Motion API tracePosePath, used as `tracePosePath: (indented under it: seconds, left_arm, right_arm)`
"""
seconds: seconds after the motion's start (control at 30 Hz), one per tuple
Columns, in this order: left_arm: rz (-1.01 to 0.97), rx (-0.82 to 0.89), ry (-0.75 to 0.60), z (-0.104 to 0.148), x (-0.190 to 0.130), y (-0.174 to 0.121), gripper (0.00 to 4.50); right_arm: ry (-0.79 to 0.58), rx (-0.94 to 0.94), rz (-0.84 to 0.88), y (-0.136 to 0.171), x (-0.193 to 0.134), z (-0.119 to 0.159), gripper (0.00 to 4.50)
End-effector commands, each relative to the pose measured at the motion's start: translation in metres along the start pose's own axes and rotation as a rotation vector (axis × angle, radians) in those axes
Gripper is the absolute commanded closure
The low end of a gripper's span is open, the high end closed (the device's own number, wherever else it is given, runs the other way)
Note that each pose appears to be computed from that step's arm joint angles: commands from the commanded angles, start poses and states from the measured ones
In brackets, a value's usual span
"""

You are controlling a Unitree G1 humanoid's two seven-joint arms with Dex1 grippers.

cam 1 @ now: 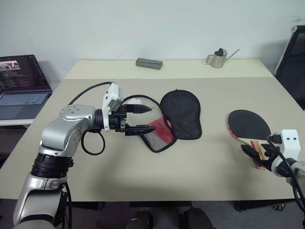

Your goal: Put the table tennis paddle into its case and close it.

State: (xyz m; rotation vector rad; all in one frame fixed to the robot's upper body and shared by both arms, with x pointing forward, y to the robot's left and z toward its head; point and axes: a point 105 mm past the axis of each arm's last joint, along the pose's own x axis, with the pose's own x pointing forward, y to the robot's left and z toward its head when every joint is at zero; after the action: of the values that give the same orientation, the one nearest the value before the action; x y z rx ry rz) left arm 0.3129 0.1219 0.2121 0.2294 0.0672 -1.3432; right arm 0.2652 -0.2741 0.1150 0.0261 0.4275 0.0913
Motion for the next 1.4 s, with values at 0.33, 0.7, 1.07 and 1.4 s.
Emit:
tracePosePath:
  seconds: [0.33, 0.7, 1.07, 1.4]
  left_arm:
    - [-0.013, 0.094, 0.01, 0.016, 0.002, 0.002, 0.21]
    - [-0.033, 0.176, 0.04, 0.028, 0.025, 0.004, 0.21]
    - [-0.016, 0.201, 0.04, 0.029, 0.028, 0.011, 0.21]
    - [-0.002, 0.191, 0.051, 0.024, 0.023, 0.01, 0.21]
  right_arm:
    - [-0.019, -0.036, -0.089, -0.017, 0.002, -0.013, 0.04]
    - [-0.01, 0.007, -0.121, -0.018, 0.004, -0.022, 0.04]
    - [-0.023, -0.028, -0.157, -0.012, 0.024, -0.025, 0.04]
    - [0.032, -0.058, -0.218, -0.018, 0.031, -0.035, 2.27]
